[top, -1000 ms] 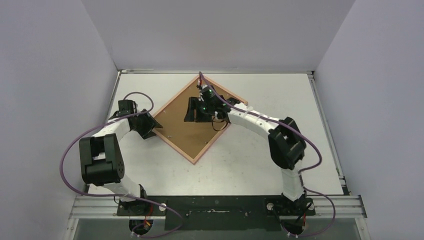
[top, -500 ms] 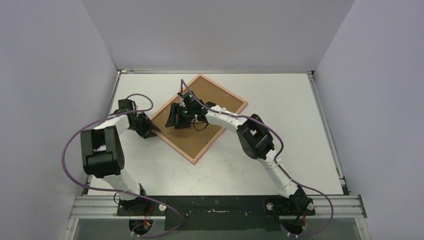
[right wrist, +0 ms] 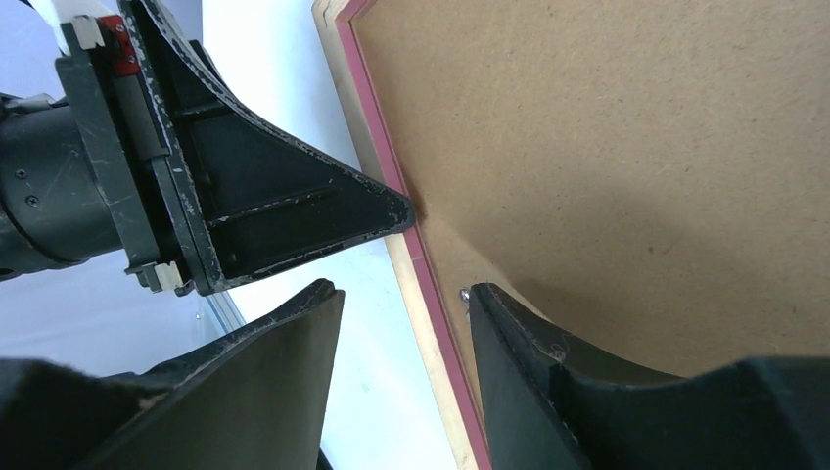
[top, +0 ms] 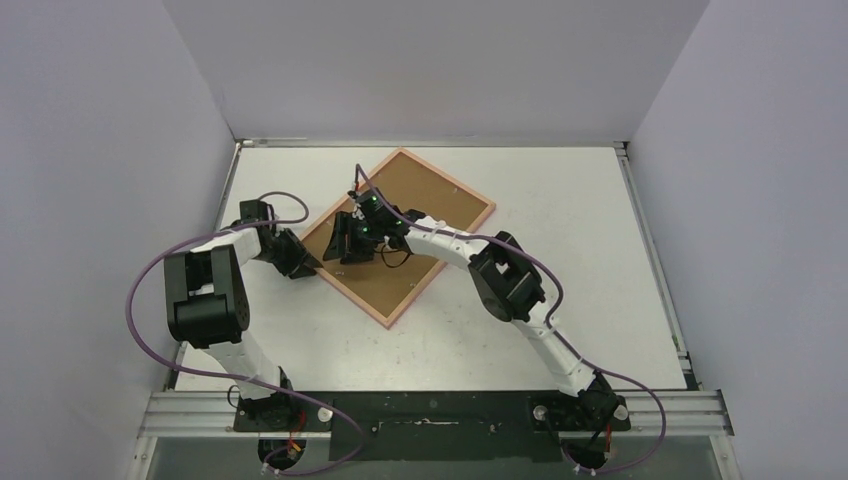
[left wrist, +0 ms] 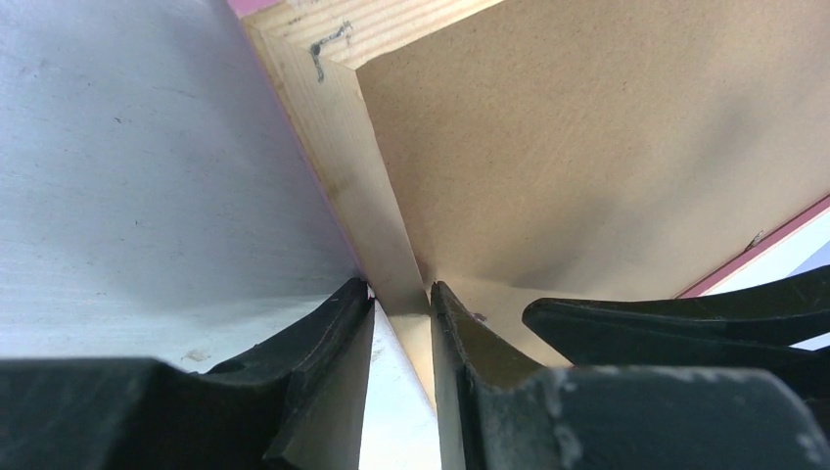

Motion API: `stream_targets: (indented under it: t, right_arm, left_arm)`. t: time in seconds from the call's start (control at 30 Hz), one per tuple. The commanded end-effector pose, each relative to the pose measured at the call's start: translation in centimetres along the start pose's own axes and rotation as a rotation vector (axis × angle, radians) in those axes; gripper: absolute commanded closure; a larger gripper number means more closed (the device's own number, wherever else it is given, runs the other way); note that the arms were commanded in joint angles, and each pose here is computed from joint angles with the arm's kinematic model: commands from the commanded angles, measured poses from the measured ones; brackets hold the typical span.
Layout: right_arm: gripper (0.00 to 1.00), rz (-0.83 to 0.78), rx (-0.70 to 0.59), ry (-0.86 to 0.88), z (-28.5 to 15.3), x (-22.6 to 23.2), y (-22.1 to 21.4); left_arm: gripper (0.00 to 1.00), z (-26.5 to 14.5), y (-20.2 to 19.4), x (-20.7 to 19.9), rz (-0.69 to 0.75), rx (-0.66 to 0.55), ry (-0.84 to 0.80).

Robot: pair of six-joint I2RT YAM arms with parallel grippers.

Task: Put the photo into the frame
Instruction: Install the photo frame at the center of the board.

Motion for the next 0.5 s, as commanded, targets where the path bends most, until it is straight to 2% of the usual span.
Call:
stream_targets:
  t: [0.0, 0.47]
  right_arm:
    - [0.49, -0.013, 0.011, 0.013, 0.8, 0.3, -0.7]
    - [0.47, -0.057, 0.079, -0.013, 1.2, -1.0, -3.1]
  left_arm:
    - [0.75, 0.0, 0.2, 0.6, 0.013, -0.007, 0.026]
    - [0.77, 0.7, 0.2, 0.7, -0.056, 0.068, -0.064]
Point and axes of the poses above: each gripper's point midway between its finger pads, its own z axis out along the fingers, its own x axis along the line the jaws close on, y = z × x, the point moved 5 cm from there along -z, back along the fingers, and after that the axes turned 14 degrees about -z, right-handed, at the moved point
